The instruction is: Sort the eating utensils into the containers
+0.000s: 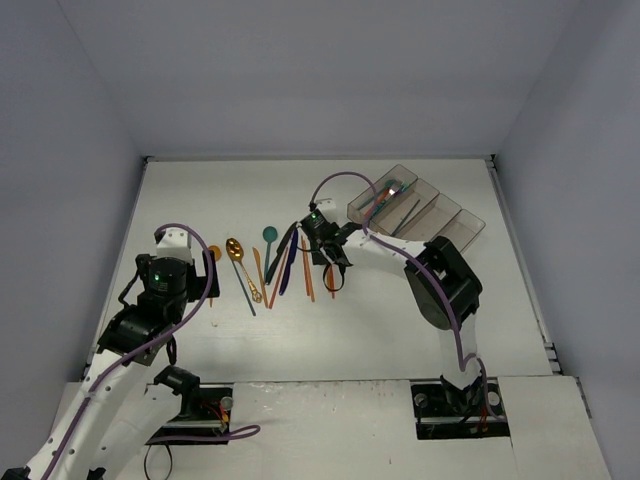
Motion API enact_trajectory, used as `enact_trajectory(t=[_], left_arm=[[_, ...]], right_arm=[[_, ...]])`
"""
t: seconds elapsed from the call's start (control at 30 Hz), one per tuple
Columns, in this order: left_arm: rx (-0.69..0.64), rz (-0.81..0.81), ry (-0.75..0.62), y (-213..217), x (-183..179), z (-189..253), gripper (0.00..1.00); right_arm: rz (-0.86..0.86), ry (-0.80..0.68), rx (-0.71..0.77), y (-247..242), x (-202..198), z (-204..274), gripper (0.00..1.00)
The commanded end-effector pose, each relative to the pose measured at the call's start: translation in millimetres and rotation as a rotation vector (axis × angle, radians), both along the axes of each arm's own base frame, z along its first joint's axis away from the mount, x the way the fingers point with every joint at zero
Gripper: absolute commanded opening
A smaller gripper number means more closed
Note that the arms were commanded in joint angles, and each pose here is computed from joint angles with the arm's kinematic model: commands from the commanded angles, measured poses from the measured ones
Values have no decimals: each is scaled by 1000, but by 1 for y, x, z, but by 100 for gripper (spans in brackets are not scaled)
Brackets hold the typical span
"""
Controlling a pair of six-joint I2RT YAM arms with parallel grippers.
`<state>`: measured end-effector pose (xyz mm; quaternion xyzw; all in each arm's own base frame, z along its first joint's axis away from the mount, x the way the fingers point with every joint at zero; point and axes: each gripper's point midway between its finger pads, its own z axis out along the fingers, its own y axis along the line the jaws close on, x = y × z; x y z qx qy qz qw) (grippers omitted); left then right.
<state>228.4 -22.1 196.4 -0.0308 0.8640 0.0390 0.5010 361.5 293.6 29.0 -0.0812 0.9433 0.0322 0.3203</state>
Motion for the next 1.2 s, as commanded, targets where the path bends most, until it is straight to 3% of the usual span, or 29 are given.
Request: enact_trajectory(t=[0.0, 0.7, 1.17], left_arm=[[-6, 5, -59, -1, 10, 16, 97], [-8, 3, -62, -1, 10, 17, 97], [-7, 4, -59, -1, 10, 16, 97]], right_arm=[[-31, -40, 20, 4, 17, 9, 26], [10, 29, -22, 2, 2, -22, 21], [40, 77, -58, -2, -11, -39, 28]])
